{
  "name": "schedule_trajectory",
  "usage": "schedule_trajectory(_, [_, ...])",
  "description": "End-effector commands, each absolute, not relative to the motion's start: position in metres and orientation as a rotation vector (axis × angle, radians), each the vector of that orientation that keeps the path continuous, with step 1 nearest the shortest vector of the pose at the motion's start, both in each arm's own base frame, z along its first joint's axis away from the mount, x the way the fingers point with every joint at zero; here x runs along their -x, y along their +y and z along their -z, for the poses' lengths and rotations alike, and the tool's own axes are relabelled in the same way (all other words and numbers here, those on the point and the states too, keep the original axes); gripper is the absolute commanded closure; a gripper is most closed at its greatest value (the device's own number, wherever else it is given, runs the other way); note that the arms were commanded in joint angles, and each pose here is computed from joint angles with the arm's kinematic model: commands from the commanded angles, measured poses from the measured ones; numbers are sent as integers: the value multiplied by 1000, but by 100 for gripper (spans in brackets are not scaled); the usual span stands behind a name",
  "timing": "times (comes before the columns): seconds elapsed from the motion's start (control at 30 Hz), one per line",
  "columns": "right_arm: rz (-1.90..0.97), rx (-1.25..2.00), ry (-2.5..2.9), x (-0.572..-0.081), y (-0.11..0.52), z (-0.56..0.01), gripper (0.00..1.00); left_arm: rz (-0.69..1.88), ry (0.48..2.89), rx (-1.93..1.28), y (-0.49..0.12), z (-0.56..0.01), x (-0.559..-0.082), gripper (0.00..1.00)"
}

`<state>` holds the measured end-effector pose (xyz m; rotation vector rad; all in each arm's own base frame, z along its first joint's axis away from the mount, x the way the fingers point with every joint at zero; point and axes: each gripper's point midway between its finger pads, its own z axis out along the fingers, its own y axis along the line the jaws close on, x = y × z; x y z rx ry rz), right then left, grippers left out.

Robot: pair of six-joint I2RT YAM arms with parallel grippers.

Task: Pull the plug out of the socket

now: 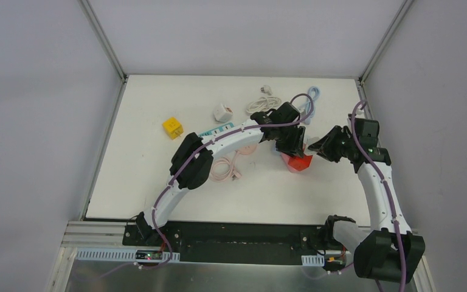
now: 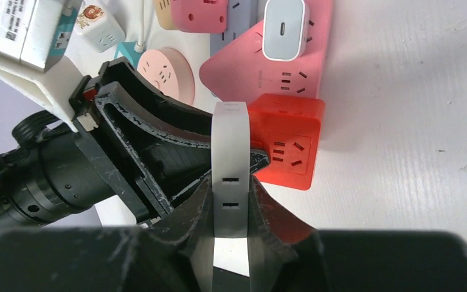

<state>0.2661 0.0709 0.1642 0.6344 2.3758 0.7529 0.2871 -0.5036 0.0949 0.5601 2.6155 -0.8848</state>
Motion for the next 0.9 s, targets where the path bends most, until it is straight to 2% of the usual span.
schedule_trajectory(0.0, [-735, -629, 2332, -273, 67, -174, 100, 525, 2841, -601, -445, -35, -265, 61])
schedule_trajectory(0.2, [-568, -673, 2305, -275, 45, -179, 100, 565, 2839, -605, -449, -39, -263, 62])
schedule_trajectory(0.3, [-506, -696, 2297, -275, 36, -184, 100, 660, 2797, -606, -461, -57, -267, 59])
schedule_trajectory(0.37, [-463, -728, 2284, -276, 29, -186, 100, 774, 2756, -617, -474, -77, -269, 54])
schedule_trajectory(0.6, [-357, -848, 2241, -277, 10, -187, 100, 1138, 2444, -608, -508, -186, -295, 26])
schedule_trajectory(0.67, [-312, -889, 2228, -277, 1, -186, 100, 1188, 2369, -596, -506, -214, -301, 18])
schedule_trajectory(0.8, [-214, -972, 2212, -281, -22, -178, 100, 1195, 2292, -558, -487, -249, -311, 12])
schedule_trajectory(0.87, [-256, -1027, 2223, -287, -23, -171, 100, 1162, 2280, -526, -469, -259, -315, 6])
